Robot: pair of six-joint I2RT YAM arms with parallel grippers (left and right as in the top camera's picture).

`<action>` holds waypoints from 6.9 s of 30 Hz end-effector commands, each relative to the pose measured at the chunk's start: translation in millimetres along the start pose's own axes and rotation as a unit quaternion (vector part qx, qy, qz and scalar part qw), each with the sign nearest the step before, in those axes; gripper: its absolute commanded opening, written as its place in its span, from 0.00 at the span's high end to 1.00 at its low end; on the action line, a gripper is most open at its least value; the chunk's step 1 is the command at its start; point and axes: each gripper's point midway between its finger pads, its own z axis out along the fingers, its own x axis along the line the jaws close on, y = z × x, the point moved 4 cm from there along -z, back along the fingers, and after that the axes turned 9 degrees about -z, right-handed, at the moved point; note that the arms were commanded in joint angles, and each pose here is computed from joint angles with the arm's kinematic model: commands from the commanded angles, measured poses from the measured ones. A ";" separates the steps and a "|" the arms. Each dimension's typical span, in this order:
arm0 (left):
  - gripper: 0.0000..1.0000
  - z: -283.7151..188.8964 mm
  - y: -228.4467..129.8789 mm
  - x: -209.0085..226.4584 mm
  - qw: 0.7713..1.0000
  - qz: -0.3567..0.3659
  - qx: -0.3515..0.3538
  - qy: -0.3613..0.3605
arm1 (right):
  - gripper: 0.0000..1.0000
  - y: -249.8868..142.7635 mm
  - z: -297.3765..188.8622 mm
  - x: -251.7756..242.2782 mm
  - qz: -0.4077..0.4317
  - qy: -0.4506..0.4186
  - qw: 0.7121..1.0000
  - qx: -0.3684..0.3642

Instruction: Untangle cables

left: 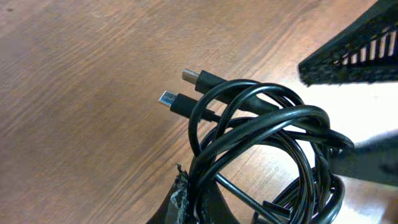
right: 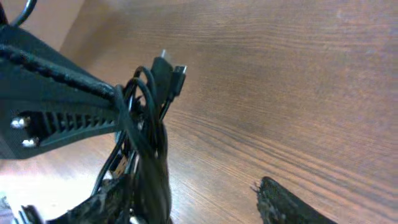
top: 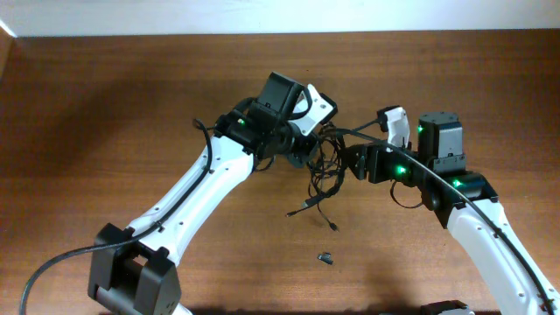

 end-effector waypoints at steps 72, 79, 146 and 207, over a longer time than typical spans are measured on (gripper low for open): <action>1.00 -13.3 13.5 14.1 0.993 -0.109 -0.036 0.014 | 0.02 8.0 -1.6 16.0 -0.079 0.053 0.995 -0.015; 1.00 -13.3 12.0 11.1 0.997 -0.069 -0.031 0.003 | 0.01 4.1 -0.9 6.8 -0.072 0.019 0.997 -0.005; 1.00 -13.8 -1.0 5.0 0.989 -0.148 0.003 -0.025 | 0.01 -20.7 -15.6 -57.1 0.121 -0.233 0.965 0.025; 1.00 -120.8 36.7 8.2 0.979 -0.034 -0.161 0.121 | 0.01 8.0 -10.7 -16.4 0.091 -0.087 0.992 -0.025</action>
